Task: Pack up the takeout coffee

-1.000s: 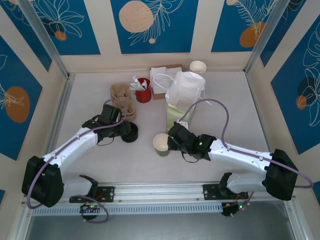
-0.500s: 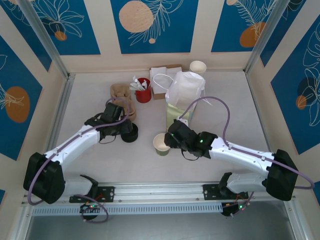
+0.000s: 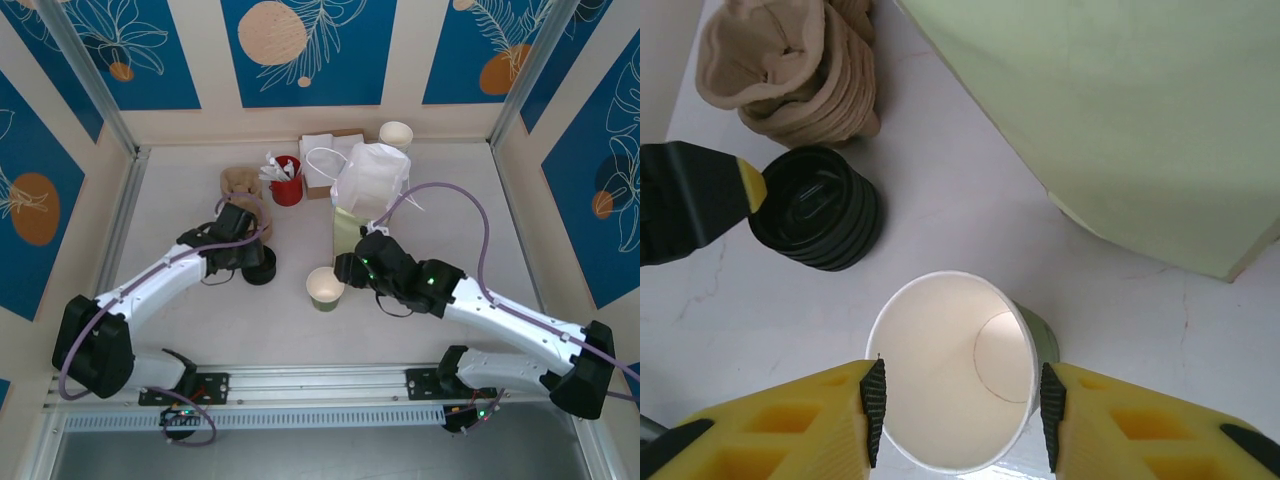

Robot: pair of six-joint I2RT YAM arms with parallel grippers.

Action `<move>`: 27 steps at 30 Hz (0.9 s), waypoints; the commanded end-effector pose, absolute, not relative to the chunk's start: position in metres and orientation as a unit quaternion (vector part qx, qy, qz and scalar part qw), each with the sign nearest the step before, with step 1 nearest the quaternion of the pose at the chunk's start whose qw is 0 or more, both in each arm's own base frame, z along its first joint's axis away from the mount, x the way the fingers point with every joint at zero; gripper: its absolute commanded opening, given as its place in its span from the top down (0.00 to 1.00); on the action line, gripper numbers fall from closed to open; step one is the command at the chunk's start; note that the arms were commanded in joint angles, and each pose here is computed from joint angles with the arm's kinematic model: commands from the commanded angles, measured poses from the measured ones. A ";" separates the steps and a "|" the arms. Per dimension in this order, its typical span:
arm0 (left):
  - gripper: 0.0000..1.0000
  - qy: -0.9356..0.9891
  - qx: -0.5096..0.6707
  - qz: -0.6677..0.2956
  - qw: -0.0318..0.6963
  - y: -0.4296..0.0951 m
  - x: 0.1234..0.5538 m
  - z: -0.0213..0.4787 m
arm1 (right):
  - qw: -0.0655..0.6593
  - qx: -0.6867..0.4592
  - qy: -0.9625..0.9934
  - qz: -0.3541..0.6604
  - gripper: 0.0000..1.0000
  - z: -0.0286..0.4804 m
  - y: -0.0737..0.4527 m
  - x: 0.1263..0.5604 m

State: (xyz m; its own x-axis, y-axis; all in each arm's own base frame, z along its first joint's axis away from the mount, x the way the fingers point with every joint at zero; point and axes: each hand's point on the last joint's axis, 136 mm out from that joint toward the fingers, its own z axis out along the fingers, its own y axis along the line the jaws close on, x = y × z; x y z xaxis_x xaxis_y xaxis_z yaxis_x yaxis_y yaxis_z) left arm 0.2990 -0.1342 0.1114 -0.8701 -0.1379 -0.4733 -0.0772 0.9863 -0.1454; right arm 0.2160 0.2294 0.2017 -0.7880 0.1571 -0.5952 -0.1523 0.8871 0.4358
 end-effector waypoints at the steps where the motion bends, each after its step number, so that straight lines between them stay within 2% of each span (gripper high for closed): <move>1: 0.45 0.968 -0.059 -0.037 0.240 -0.132 0.301 0.110 | 0.334 -0.008 0.910 0.245 0.53 0.215 0.222 0.214; 12: 0.49 0.970 -0.065 -0.044 0.230 -0.138 0.304 0.102 | 0.345 0.044 0.905 0.244 0.54 0.204 0.190 0.248; 27: 0.60 0.971 -0.070 -0.047 0.221 -0.140 0.305 0.093 | 0.357 0.058 0.898 0.249 0.55 0.206 0.185 0.290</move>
